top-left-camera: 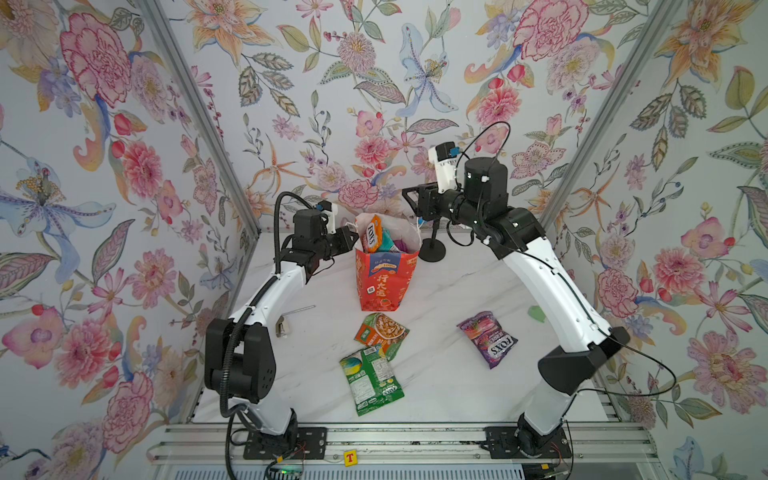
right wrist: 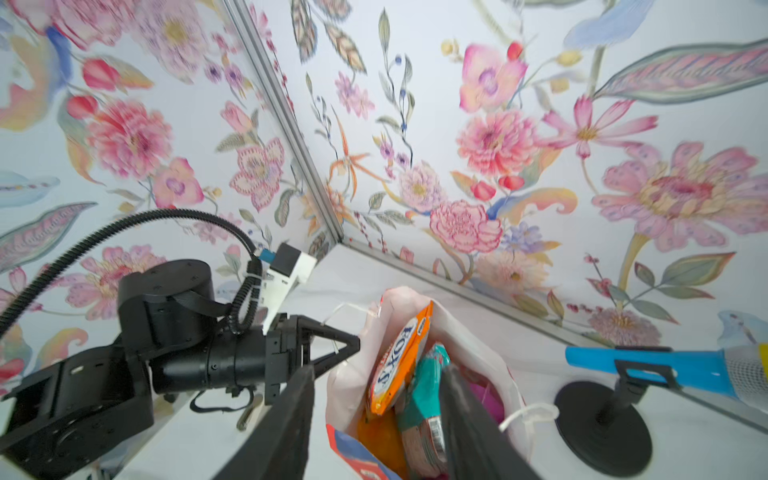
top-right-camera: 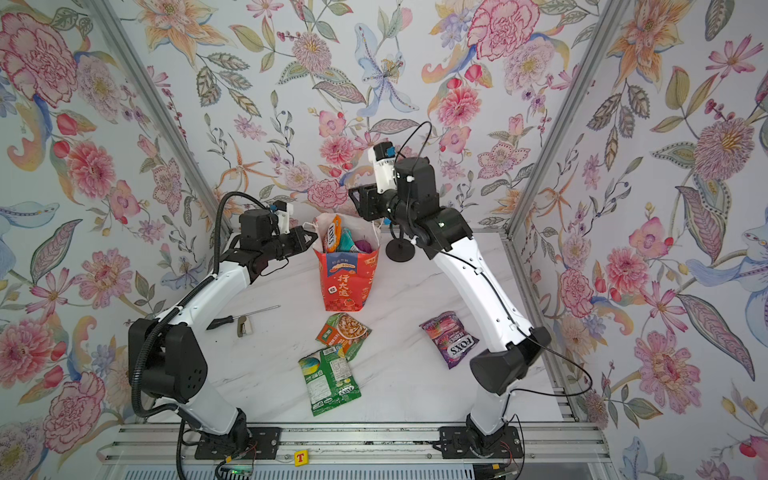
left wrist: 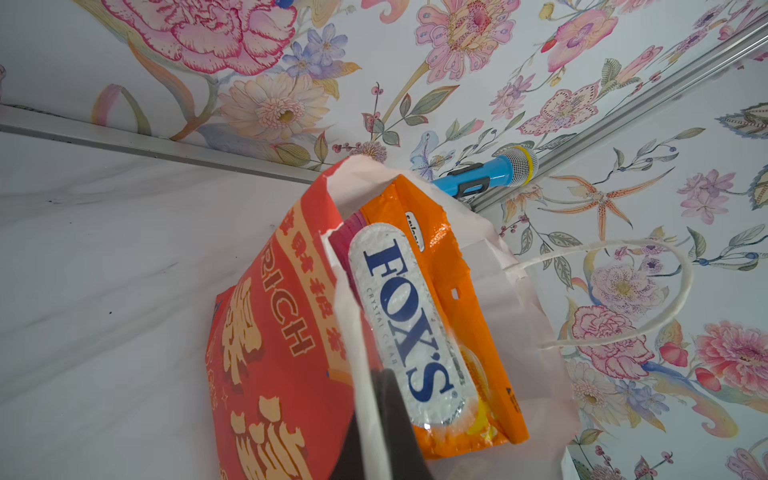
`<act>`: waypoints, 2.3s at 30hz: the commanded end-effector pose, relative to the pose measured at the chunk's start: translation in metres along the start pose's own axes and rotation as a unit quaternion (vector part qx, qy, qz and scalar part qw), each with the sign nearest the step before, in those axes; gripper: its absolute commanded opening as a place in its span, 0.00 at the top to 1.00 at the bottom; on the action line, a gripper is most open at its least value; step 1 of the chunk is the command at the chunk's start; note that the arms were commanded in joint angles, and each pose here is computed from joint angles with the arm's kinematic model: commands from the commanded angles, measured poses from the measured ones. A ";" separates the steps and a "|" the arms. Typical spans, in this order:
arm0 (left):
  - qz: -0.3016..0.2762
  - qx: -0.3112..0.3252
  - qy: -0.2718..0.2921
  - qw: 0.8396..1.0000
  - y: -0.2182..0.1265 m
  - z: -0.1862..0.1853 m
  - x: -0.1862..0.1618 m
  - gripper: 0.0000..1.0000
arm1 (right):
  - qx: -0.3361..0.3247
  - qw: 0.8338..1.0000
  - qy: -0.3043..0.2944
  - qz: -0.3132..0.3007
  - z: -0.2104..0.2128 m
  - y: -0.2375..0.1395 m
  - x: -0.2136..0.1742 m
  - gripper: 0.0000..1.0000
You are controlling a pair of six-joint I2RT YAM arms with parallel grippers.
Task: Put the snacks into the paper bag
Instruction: 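Move the right gripper down to the purple FOX'S BERRIES packet, then grasp the purple FOX'S packet's edge with the right gripper and lift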
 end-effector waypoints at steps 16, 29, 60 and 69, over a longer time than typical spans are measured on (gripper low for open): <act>0.010 -0.001 -0.012 1.000 0.007 0.010 -0.004 1.00 | -0.242 0.911 0.303 0.140 -0.104 -0.115 -0.239 0.40; 0.010 -0.004 -0.010 1.000 0.008 0.010 -0.004 1.00 | -0.350 0.811 0.417 0.215 -0.096 -0.170 -0.351 0.31; 0.007 -0.009 -0.014 1.000 0.006 0.009 -0.005 1.00 | -0.296 0.769 0.555 0.113 -0.113 -0.172 -0.419 0.33; 0.007 -0.010 -0.014 1.000 0.005 0.008 -0.003 1.00 | -0.312 0.780 0.539 0.063 -0.119 -0.177 -0.415 0.65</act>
Point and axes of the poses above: each gripper's point midway between its finger pads, its own y axis out along the fingers, its own z axis along the line the jaws close on, x = y × z, the point moved 10 cm from there along -y, back along the fingers, and after that the axes turned 7 degrees about -y, right-handed, at the moved point
